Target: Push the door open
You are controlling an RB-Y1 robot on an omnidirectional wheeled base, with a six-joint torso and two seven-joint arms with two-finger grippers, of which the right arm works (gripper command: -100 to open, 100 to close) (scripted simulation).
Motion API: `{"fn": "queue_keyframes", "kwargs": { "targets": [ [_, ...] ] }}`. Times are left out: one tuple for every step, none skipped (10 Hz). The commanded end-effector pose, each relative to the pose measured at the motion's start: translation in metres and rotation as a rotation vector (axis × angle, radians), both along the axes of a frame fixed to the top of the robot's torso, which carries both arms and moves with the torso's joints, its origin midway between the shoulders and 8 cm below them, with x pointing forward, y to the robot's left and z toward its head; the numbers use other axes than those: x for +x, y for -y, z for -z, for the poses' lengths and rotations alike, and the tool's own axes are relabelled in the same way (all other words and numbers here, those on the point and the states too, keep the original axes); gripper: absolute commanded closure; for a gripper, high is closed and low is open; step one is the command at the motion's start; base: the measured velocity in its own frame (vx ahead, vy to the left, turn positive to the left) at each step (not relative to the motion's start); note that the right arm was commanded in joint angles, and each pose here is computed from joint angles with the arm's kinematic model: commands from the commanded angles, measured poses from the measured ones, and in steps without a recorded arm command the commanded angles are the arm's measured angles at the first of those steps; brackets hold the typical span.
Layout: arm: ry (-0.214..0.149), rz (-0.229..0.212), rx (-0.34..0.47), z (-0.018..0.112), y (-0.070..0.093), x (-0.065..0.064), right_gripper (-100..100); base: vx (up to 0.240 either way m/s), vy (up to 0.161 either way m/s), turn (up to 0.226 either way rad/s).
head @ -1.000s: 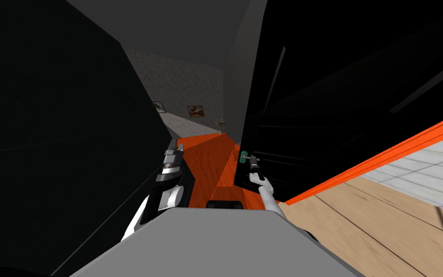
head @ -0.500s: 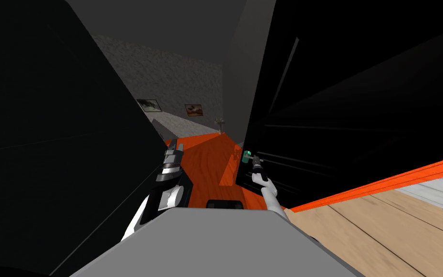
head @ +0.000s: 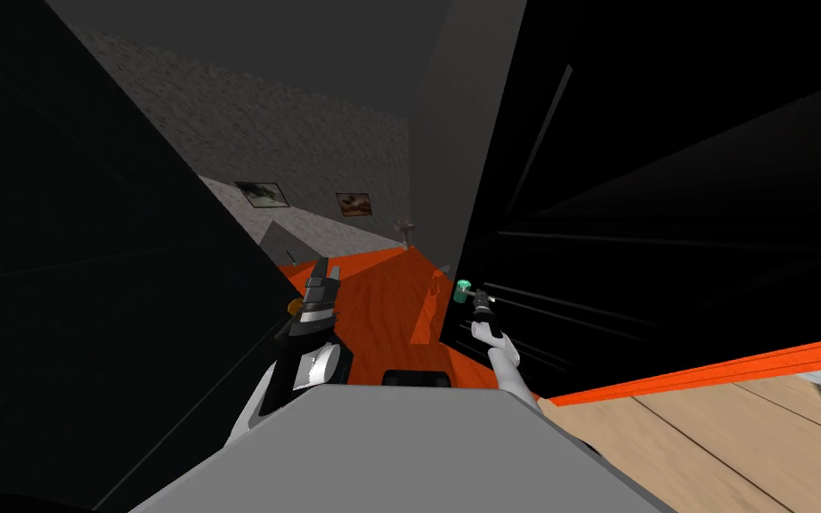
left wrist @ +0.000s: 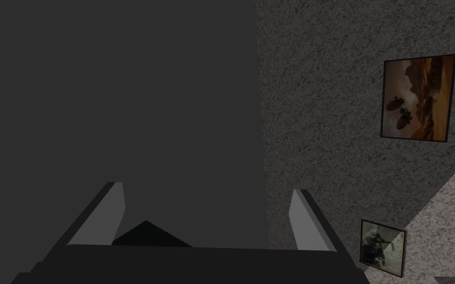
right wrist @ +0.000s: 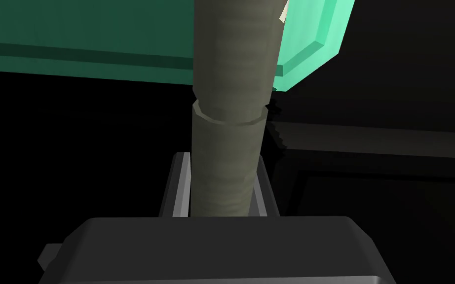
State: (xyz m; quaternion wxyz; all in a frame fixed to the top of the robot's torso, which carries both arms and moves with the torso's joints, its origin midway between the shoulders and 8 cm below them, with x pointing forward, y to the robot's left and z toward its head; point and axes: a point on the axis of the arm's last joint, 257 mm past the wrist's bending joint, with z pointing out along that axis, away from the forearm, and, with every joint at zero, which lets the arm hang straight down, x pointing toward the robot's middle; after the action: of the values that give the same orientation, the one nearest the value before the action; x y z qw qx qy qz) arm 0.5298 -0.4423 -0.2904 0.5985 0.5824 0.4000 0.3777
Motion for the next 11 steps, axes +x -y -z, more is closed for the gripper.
{"fn": "queue_keyframes", "kwargs": {
  "targets": [
    [0.017,0.033,-0.014,-0.01,0.02,-0.007,100,0.185,0.032,-0.046],
    [0.018,0.046,-0.012,-0.01,0.025,-0.01,100,0.204,0.06,-0.062],
    [0.018,0.059,-0.01,-0.01,0.031,-0.013,100,0.196,0.059,-0.081],
    [0.018,0.072,-0.007,-0.009,0.036,-0.016,100,0.223,0.045,-0.084],
    [0.019,0.084,-0.004,-0.009,0.04,-0.019,100,0.205,0.051,-0.077],
    [0.019,0.096,-0.001,-0.008,0.044,-0.022,100,0.194,0.046,-0.067],
    [0.019,0.107,0.003,-0.007,0.048,-0.025,100,0.185,0.063,-0.06],
    [0.019,0.121,0.009,-0.005,0.052,-0.029,100,0.206,0.049,-0.075],
    [0.019,0.131,0.013,-0.004,0.055,-0.032,100,0.208,0.046,-0.062],
    [0.018,0.142,0.019,-0.003,0.058,-0.035,100,0.175,0.075,-0.069],
    [0.018,0.152,0.025,-0.001,0.06,-0.038,100,0.192,0.062,-0.084]
  ]
}}
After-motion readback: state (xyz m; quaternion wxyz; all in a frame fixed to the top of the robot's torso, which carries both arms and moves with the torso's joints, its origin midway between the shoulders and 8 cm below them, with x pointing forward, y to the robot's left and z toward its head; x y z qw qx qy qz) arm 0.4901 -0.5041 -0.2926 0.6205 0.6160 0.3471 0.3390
